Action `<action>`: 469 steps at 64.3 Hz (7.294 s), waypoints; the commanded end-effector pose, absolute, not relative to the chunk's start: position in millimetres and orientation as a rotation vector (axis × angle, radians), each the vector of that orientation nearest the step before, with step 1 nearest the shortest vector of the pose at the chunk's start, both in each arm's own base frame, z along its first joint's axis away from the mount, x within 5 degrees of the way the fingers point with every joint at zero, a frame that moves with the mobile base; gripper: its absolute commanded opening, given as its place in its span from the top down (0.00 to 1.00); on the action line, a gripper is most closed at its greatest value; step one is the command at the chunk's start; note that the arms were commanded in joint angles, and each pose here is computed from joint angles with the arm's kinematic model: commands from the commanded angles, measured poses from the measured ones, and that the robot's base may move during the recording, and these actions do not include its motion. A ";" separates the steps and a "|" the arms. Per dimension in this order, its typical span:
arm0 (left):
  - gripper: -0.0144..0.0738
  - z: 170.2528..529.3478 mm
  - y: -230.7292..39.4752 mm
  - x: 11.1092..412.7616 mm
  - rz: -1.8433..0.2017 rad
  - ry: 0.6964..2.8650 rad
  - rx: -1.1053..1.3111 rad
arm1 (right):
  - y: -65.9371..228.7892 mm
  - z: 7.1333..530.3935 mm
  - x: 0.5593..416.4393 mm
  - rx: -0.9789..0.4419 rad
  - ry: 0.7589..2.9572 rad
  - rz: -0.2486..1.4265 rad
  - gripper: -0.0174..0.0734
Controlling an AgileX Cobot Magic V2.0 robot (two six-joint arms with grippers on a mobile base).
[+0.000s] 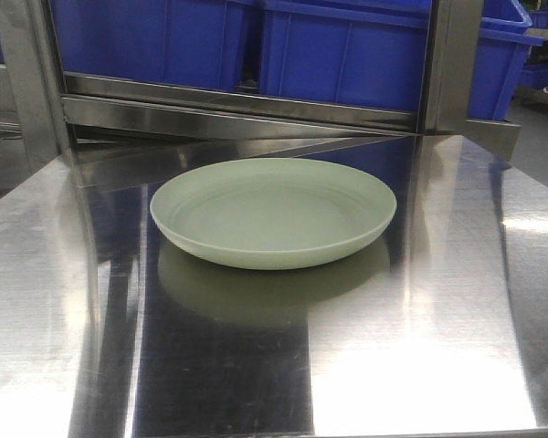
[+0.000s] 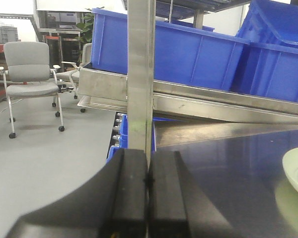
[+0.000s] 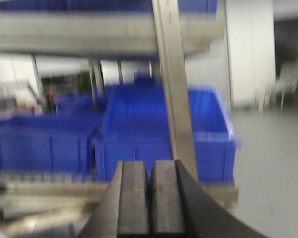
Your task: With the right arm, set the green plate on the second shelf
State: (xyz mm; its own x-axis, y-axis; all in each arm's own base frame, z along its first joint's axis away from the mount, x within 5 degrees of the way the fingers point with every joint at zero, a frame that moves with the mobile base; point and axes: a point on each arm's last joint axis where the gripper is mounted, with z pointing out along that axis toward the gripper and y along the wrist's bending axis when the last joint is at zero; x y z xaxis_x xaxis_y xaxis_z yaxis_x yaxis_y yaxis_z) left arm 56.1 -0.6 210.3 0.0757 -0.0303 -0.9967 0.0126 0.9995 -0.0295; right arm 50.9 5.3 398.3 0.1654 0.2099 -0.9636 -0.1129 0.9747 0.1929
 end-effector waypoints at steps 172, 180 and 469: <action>0.69 204.8 -1.1 55.8 -0.049 1.434 -0.015 | 118.0 280.6 341.9 0.229 2.483 0.797 0.75; 0.69 204.8 -1.1 55.8 -0.049 1.434 -0.015 | 107.0 321.6 324.5 0.119 2.342 0.696 0.75; 0.69 204.8 -1.1 55.8 -0.049 1.434 -0.015 | 1.3 241.4 51.3 -0.002 1.259 0.047 0.75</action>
State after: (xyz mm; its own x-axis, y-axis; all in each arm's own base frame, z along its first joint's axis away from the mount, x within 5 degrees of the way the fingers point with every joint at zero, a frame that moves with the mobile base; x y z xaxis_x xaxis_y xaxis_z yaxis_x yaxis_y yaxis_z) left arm 56.1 -0.6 210.6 0.0781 -0.0304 -0.9965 0.0127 0.9995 -0.0295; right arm 55.0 2.1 221.3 0.1796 0.0220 -0.9835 -0.0417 0.9990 0.0147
